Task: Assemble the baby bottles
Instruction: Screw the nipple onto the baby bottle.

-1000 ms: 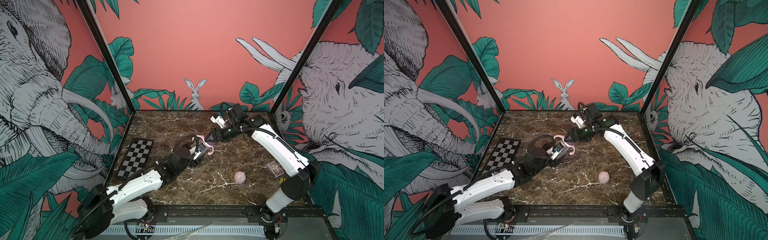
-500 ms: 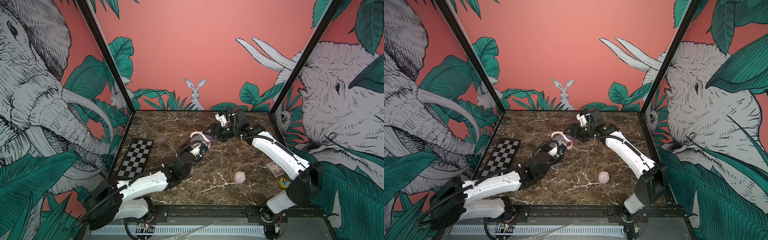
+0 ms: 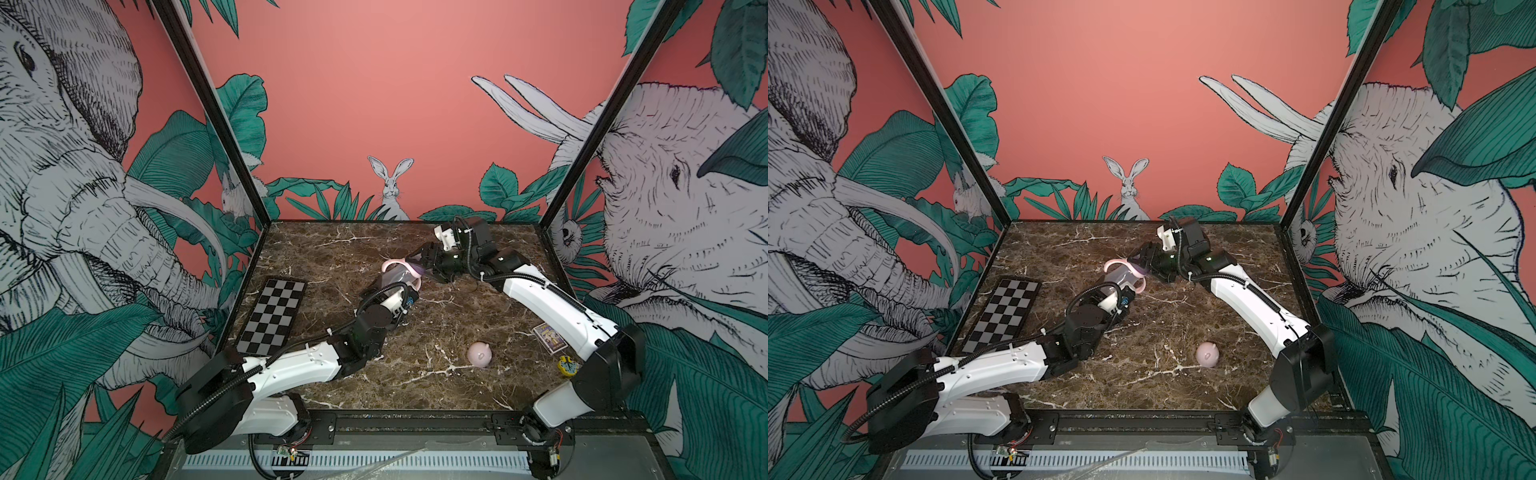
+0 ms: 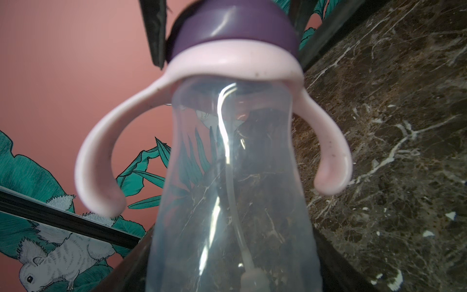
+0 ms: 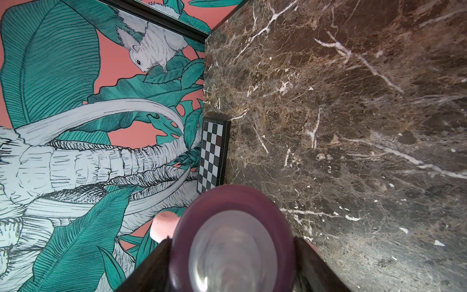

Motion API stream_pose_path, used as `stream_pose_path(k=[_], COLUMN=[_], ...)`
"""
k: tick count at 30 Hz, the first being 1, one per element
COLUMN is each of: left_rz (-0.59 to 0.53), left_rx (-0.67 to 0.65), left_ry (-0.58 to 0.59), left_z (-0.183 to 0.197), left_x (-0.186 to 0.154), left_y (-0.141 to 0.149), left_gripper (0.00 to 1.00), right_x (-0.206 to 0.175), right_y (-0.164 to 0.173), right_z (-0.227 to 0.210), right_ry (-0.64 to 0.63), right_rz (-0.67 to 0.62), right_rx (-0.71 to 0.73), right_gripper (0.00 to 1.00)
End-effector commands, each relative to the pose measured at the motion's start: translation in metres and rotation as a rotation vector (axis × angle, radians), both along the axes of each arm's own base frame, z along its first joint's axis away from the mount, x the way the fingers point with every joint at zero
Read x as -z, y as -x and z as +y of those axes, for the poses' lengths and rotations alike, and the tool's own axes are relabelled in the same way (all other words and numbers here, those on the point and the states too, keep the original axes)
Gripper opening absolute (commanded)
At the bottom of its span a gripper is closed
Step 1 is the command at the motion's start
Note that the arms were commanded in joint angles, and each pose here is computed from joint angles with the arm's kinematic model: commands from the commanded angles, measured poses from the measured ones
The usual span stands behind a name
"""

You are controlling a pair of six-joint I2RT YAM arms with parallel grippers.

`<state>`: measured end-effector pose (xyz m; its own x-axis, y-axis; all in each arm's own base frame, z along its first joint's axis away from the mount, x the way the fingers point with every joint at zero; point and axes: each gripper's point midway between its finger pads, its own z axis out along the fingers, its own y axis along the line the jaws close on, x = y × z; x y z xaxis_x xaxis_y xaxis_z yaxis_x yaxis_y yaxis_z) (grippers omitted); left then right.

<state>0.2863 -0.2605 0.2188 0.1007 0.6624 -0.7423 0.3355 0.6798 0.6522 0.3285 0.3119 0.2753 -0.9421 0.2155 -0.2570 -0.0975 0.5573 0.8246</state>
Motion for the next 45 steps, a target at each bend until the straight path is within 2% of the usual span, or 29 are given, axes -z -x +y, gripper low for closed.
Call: stream_pose_path(k=[1, 4, 7, 15, 24, 32, 39, 45], left_rz=[-0.060, -0.041, -0.009, 0.111, 0.210, 0.216, 0.210, 0.200], left_rx=[0.090, 0.106, 0.129, 0.239, 0.383, 0.391, 0.386, 0.394], left_ry=[0.108, 0.130, 0.178, 0.292, 0.375, 0.467, 0.474, 0.496], left_z=[-0.022, -0.022, -0.020, -0.017, -0.028, -0.020, -0.017, -0.018], left_x=[-0.038, -0.038, -0.039, -0.032, -0.026, -0.033, -0.035, -0.041], left_y=[0.006, 0.007, 0.006, 0.007, 0.022, 0.029, 0.029, 0.030], left_gripper=[0.17, 0.17, 0.16, 0.17, 0.19, 0.19, 0.18, 0.18], right_x=[-0.037, -0.051, -0.058, -0.064, -0.072, -0.068, -0.063, -0.070], right_y=[0.024, 0.028, 0.030, 0.051, 0.059, 0.051, 0.057, 0.051], right_z=[0.014, 0.013, 0.003, -0.015, -0.022, -0.033, -0.037, -0.017], right_ry=[-0.073, -0.072, -0.002, 0.121, 0.148, 0.244, 0.235, 0.077], right_rz=[-0.035, -0.106, -0.179, -0.292, -0.471, -0.517, -0.515, -0.551], right_rx=[-0.092, -0.127, -0.142, -0.237, -0.299, -0.281, -0.281, -0.285], right_gripper=[0.83, 0.92, 0.94, 0.93, 0.92, 0.93, 0.93, 0.91])
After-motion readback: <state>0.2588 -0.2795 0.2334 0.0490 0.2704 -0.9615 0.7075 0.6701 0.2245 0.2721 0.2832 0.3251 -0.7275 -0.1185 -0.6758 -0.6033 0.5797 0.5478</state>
